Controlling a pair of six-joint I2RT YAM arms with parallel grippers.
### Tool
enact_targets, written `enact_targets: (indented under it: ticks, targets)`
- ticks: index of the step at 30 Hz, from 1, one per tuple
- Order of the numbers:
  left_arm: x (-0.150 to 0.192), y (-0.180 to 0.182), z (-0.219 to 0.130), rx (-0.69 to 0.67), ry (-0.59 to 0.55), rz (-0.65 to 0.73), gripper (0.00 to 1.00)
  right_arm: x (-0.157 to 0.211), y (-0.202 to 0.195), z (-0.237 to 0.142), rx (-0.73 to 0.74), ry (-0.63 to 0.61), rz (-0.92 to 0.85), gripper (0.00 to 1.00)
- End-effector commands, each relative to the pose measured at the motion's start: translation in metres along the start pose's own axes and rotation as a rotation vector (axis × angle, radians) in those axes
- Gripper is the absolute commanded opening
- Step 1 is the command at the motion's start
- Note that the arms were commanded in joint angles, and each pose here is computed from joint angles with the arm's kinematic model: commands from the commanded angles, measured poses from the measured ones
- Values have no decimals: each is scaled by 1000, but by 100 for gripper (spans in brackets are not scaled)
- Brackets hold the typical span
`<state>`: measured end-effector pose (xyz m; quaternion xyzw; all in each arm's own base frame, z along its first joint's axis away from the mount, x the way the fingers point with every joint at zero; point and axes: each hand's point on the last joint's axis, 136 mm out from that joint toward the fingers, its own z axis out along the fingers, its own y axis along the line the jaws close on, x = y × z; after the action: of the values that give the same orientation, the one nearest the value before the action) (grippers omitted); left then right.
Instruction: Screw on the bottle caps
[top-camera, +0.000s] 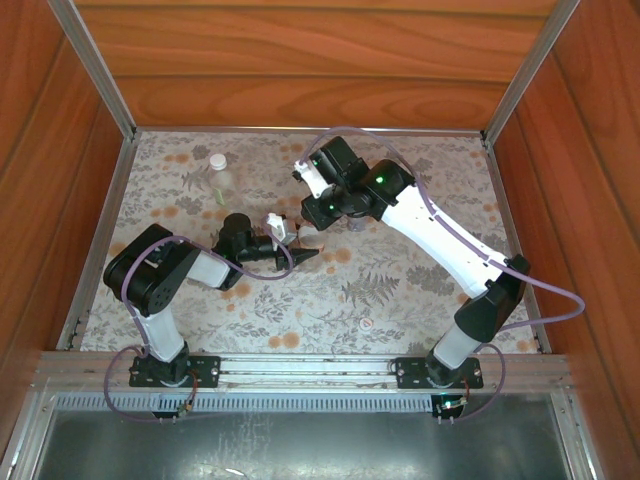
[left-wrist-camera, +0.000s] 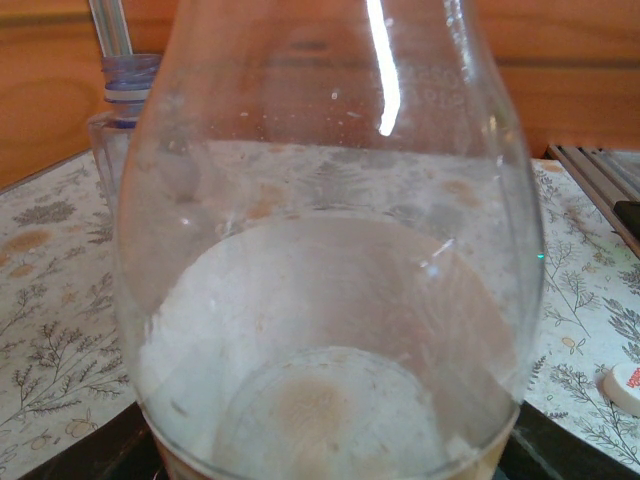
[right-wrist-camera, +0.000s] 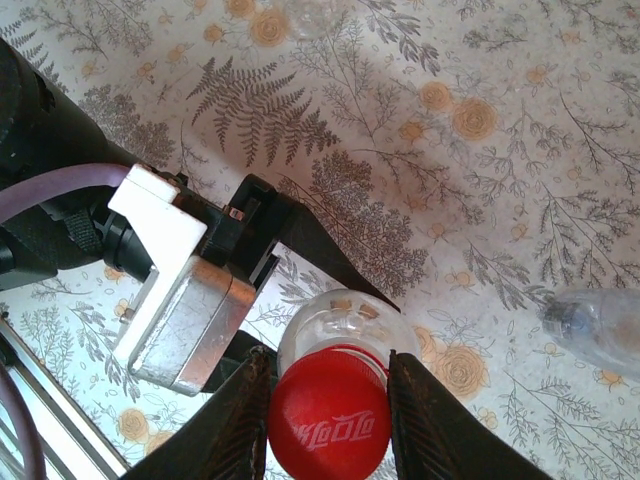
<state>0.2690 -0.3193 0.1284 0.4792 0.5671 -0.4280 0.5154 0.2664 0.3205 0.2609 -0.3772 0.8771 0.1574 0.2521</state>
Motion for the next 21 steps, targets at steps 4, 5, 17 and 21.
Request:
enact_targets:
  ticks: [4,5,17,21]
  targets:
    - [39,-9,0,22,106,-93,59,12,-3,7,23,44,-14,35]
    - [39,-9,-1,22,106,-95,59,13,-3,7,25,46,-14,35]
    - [39,-9,0,21,107,-100,59,21,-5,24,33,95,-12,35]
    - [40,-8,0,21,107,-100,59,25,-5,26,33,108,-13,35]
